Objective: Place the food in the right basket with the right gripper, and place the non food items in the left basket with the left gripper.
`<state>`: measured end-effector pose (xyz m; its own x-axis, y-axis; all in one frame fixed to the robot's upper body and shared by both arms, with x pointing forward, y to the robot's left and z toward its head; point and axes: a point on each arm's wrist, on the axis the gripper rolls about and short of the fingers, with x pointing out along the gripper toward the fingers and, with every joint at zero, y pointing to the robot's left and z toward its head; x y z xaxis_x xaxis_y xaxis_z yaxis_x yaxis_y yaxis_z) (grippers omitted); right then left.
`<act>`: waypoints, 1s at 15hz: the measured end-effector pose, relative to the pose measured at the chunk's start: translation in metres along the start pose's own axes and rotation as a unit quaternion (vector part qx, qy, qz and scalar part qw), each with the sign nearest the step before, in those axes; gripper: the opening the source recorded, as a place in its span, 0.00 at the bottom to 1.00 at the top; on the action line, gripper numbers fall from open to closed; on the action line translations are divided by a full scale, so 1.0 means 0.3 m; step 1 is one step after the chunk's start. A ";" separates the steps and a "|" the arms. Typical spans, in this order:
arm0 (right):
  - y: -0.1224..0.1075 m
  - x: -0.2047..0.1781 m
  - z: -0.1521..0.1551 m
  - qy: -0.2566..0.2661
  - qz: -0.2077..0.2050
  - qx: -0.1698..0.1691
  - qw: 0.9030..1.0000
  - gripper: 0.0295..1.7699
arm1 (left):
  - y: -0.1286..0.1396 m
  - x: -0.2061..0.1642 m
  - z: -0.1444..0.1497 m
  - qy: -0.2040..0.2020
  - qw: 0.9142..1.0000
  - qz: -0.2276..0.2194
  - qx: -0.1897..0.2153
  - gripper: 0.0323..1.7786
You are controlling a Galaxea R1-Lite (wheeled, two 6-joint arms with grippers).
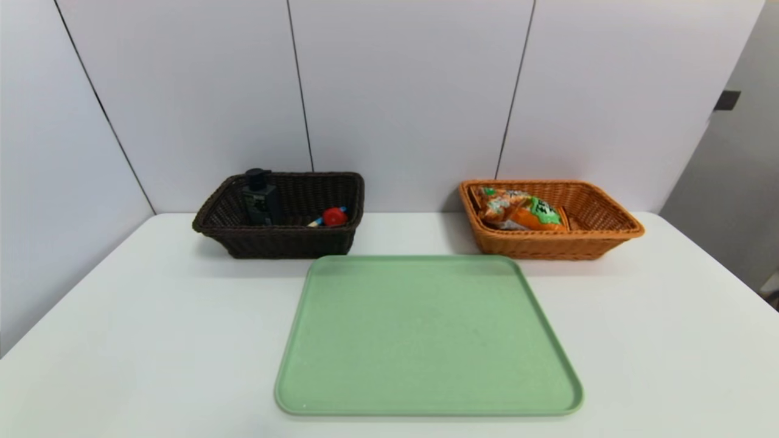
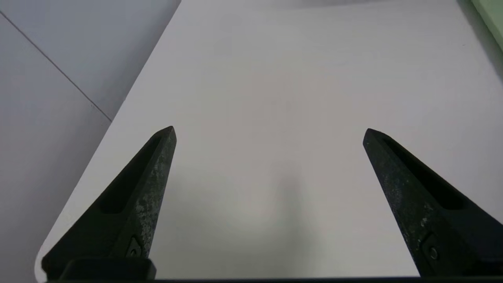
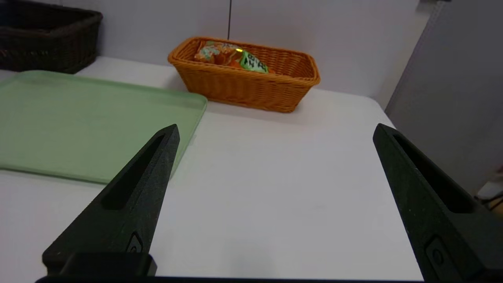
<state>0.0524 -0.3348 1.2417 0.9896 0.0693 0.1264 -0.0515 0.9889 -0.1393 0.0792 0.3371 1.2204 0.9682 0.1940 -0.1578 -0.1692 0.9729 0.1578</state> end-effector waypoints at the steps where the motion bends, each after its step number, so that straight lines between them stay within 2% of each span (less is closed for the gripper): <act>1: 0.003 0.004 -0.023 -0.015 -0.002 -0.001 1.000 0.96 | -0.004 0.012 -0.013 -0.015 1.000 0.002 0.006 0.95; 3: 0.009 0.013 -0.077 -0.009 -0.001 -0.001 1.000 0.96 | -0.010 0.025 -0.037 -0.025 1.000 -0.003 0.014 0.95; 6: 0.017 0.028 -0.150 0.012 -0.002 0.004 1.000 0.96 | -0.023 0.034 -0.061 -0.039 0.998 -0.055 0.020 0.95; 9: 0.021 0.031 -0.179 0.033 -0.004 0.022 0.999 0.96 | -0.033 0.032 -0.082 -0.033 0.994 -0.103 0.023 0.95; 12: 0.022 0.030 -0.197 0.058 -0.006 0.029 0.998 0.96 | -0.035 0.021 -0.110 -0.023 0.993 -0.114 0.022 0.95; 15: 0.023 0.029 -0.202 0.065 -0.006 0.029 0.997 0.96 | -0.033 0.007 -0.119 -0.045 0.993 -0.113 0.014 0.95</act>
<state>0.0690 -0.3353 1.1822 0.9990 0.0445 -0.0019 -0.0445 0.9957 -0.0815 0.0764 0.3323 1.1837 0.9936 -0.0413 -0.1048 0.0574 0.9862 0.1554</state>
